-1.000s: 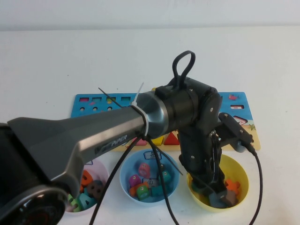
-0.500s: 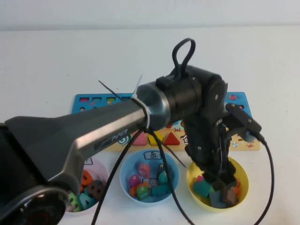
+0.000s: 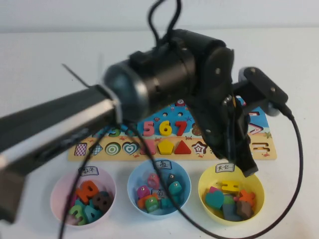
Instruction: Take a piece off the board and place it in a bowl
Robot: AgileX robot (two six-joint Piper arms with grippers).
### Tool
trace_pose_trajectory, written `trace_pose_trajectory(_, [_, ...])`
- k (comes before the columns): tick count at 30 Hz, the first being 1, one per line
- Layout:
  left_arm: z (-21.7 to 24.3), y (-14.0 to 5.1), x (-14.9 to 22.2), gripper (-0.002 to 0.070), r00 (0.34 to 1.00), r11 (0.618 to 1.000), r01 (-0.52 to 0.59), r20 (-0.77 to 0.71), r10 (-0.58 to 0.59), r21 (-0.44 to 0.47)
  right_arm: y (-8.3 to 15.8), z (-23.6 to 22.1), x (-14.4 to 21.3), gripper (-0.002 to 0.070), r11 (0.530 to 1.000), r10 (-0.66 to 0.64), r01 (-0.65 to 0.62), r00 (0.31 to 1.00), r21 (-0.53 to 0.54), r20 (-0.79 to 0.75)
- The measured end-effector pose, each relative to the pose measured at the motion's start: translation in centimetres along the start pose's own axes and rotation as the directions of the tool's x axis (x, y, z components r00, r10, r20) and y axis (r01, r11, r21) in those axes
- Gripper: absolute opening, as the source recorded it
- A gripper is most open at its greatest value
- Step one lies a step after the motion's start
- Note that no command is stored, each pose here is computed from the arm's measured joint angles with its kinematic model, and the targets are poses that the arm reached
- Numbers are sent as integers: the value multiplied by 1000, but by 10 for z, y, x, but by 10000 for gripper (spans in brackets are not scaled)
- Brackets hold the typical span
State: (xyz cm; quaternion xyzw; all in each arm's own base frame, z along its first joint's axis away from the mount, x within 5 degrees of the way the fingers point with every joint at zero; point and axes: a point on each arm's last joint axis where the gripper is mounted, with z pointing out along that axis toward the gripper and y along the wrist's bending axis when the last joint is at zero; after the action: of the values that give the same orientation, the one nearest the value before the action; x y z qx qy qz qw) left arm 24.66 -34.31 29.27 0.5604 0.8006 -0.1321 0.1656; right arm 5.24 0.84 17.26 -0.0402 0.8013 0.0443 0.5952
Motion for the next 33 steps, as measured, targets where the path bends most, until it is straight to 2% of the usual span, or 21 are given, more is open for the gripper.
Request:
trace_pose_trajectory(8, [-65, -19, 47, 0, 979, 995, -8, 202, 29, -104, 0, 0, 0, -17, 1000, 0, 0, 1000, 0, 0])
trace_pose_trajectory(15, [-94, -41, 117, 0, 912, 983, 24, 407, 54, -185, 0, 0, 0, -17, 1000, 0, 0, 1000, 0, 0])
trace_pose_trajectory(21, [-105, -58, 181, 0, 812, 967, 70, 577, 88, -245, 0, 0, 0, -17, 1000, 0, 0, 1000, 0, 0])
trace_pose_trajectory(28, [-97, -69, 228, -1, 799, 966, 83, 596, 83, -245, 0, 0, 0, -16, 1000, 0, 0, 1000, 0, 0])
trace_pose_trajectory(33, [-94, -71, 234, -1, 800, 966, 86, 595, 78, -242, 0, 0, 0, -17, 1000, 0, 0, 1000, 0, 0])
